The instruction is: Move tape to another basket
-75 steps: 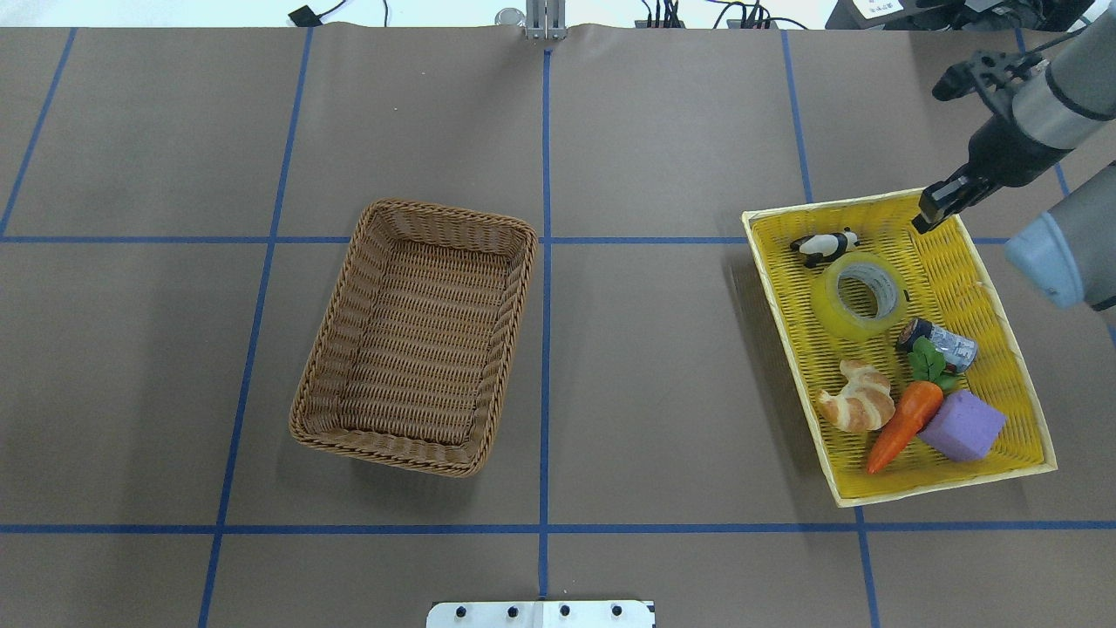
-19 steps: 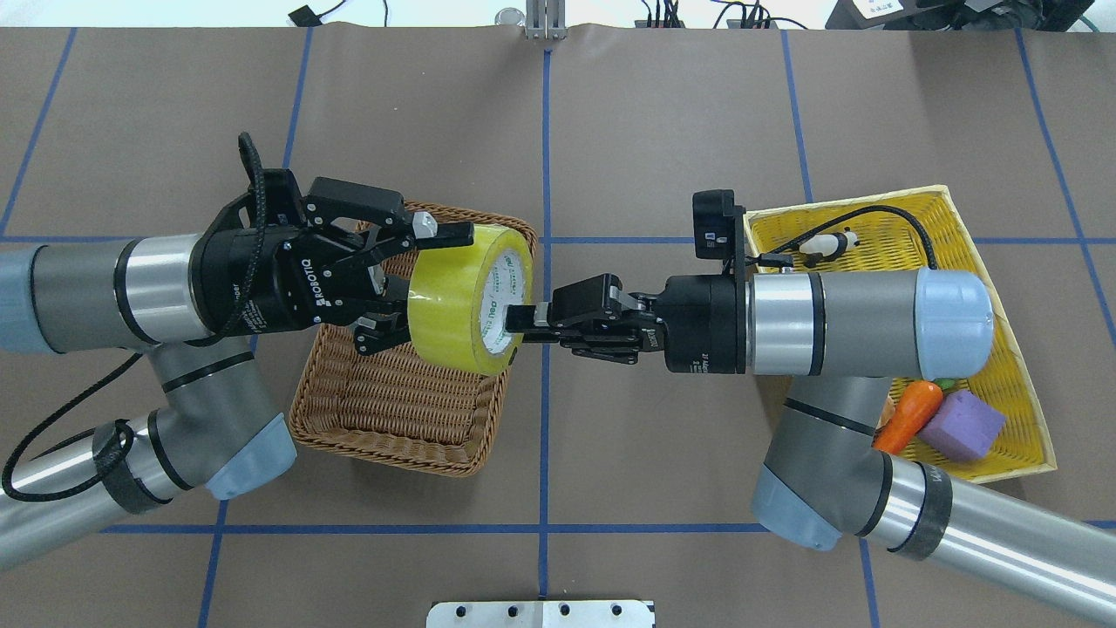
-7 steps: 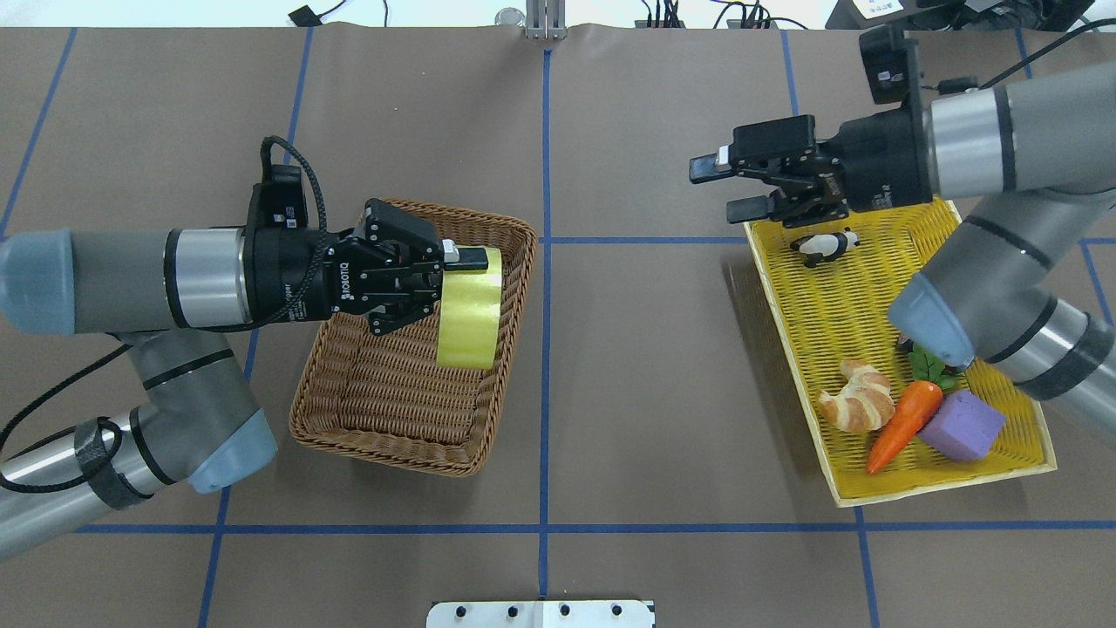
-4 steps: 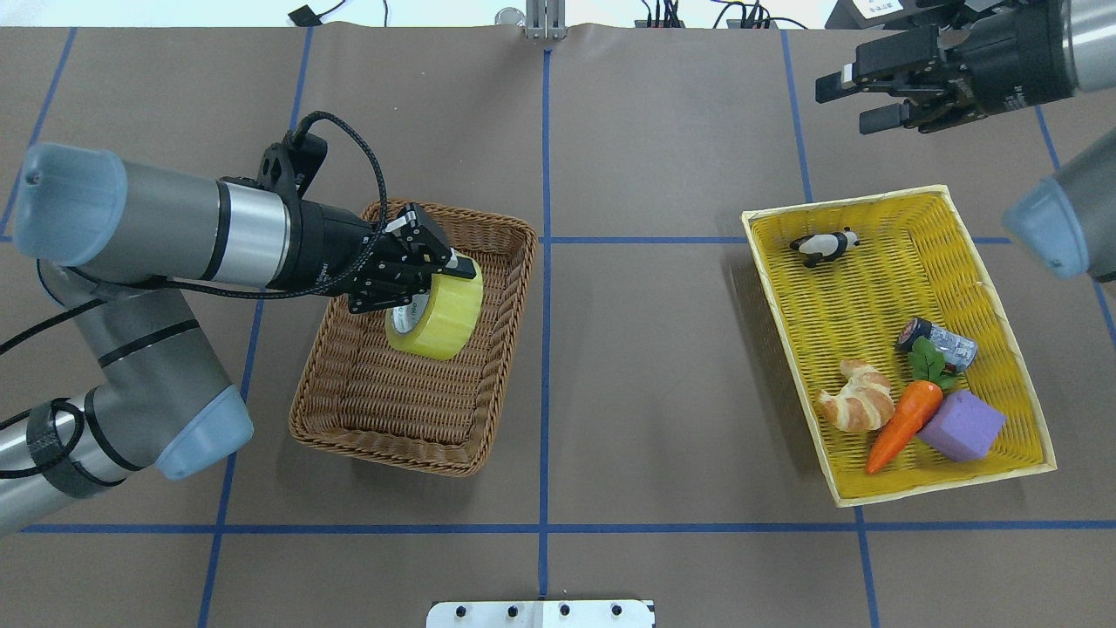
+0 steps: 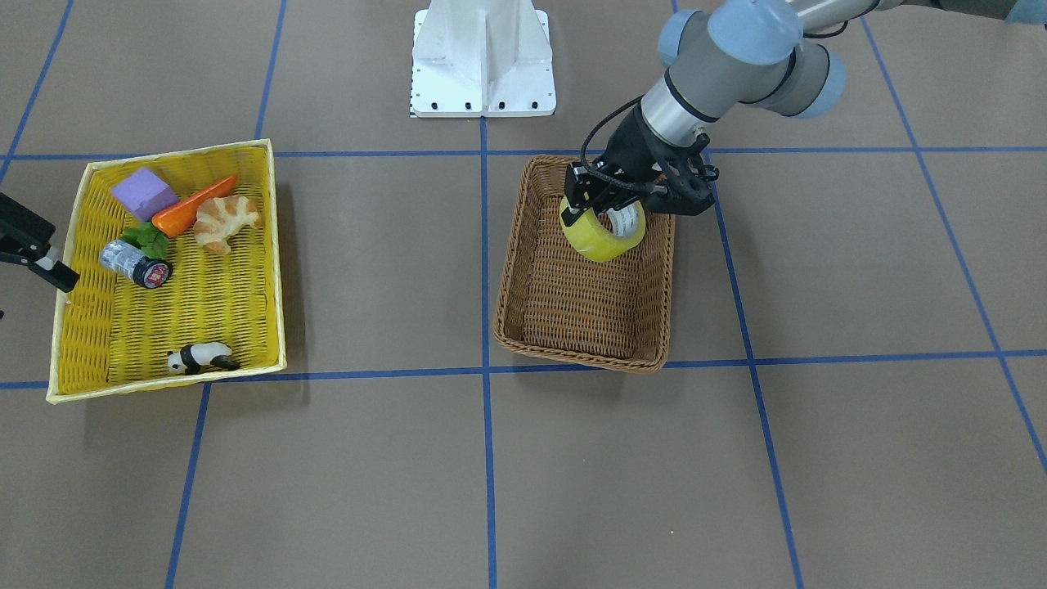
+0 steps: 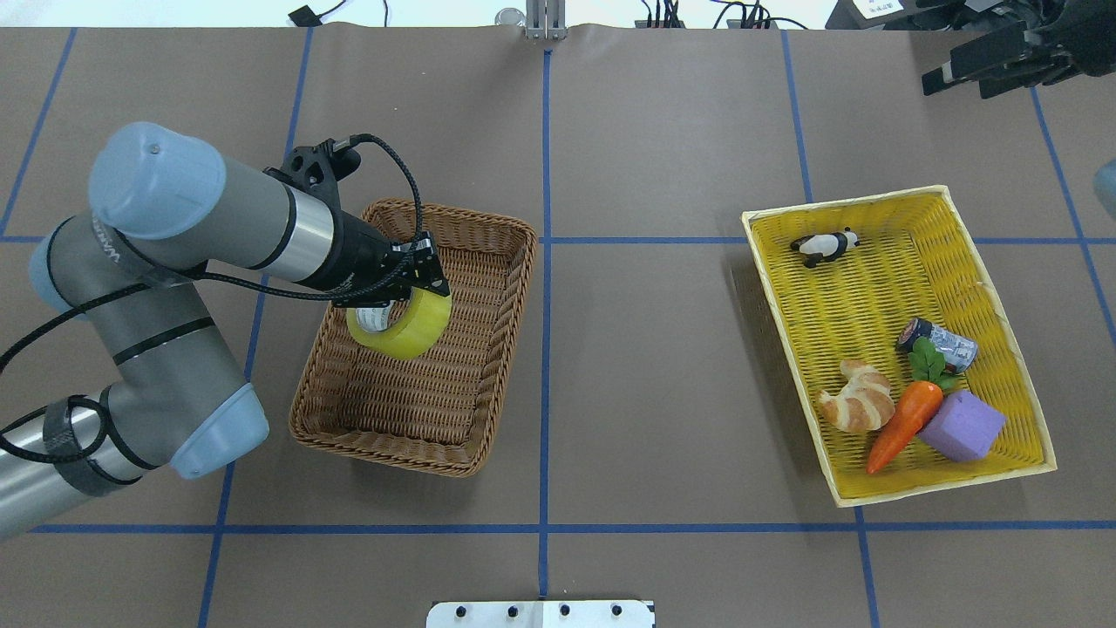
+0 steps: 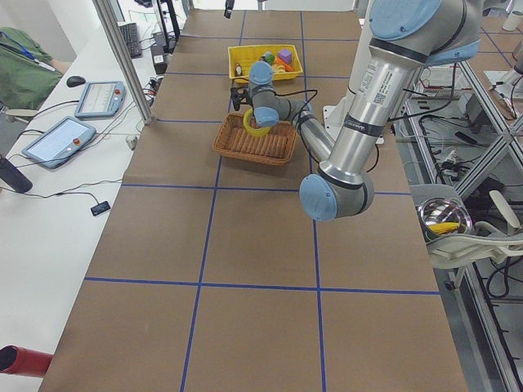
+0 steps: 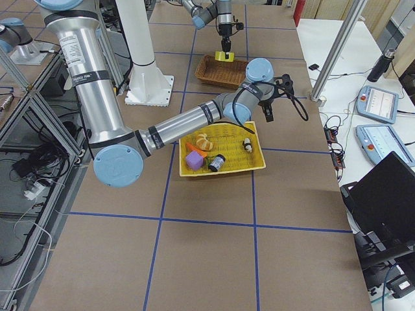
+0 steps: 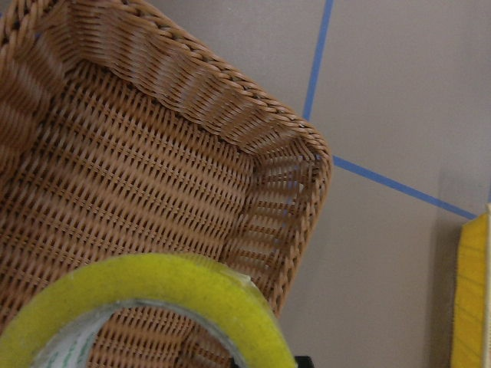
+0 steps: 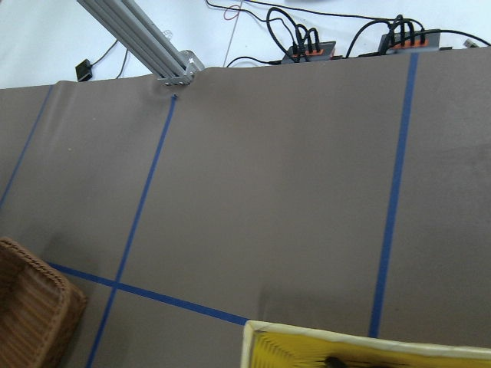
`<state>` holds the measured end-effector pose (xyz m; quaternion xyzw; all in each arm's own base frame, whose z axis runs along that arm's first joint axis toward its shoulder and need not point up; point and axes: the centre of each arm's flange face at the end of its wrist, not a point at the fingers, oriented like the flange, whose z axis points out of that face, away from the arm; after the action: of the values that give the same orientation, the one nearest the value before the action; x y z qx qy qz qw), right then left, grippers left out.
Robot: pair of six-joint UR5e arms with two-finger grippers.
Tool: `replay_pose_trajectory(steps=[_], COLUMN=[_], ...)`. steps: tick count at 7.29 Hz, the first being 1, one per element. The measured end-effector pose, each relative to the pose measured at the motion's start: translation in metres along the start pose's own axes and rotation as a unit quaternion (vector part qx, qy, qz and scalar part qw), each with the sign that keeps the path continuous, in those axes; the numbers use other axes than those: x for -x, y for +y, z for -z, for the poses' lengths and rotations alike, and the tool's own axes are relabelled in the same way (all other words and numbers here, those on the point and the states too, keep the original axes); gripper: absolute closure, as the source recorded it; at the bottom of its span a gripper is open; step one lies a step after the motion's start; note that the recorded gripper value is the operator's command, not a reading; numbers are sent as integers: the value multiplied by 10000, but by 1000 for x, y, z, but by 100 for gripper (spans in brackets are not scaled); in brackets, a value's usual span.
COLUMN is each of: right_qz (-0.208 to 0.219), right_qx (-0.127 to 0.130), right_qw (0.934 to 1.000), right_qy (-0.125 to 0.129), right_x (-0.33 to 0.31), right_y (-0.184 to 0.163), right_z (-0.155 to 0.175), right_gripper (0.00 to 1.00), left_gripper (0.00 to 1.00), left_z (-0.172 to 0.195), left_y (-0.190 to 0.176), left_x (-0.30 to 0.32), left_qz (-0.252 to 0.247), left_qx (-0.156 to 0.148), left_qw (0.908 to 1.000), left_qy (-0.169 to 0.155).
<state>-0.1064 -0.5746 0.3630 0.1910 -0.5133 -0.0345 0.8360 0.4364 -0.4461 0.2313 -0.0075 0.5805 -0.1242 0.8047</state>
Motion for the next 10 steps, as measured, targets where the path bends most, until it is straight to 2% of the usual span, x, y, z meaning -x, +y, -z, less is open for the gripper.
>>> replay_pose_trajectory(steps=[1, 3, 4, 5, 7, 9, 10], right_qz=[214, 450, 425, 388, 248, 78, 110], right_qx=[112, 292, 386, 450, 532, 716, 866], right_qw=[9993, 9966, 9959, 9955, 9957, 9948, 9929], right_qy=[267, 624, 705, 740, 722, 721, 812], right_x=[-17, -42, -48, -51, -54, -68, -79], right_y=[1, 12, 17, 19, 18, 14, 15], right_z=[0, -6, -10, -12, -6, 9, 12], right_gripper=[0, 0, 0, 0, 0, 0, 0], left_gripper=[100, 100, 38, 2, 2, 2, 2], left_z=[-28, -72, -83, -88, -83, -31, 4], left_y=[-1, -6, -10, -13, -15, -12, -21], left_x=[-4, -3, 3, 7, 7, 19, 47], left_qz=[-56, -192, -401, -542, -662, -953, -1151], left_qx=[-109, -274, -340, -399, -522, -689, -805], left_qw=[9997, 9978, 9957, 9934, 9916, 9902, 9868], left_qy=[-233, -579, -759, -929, -980, -757, -800])
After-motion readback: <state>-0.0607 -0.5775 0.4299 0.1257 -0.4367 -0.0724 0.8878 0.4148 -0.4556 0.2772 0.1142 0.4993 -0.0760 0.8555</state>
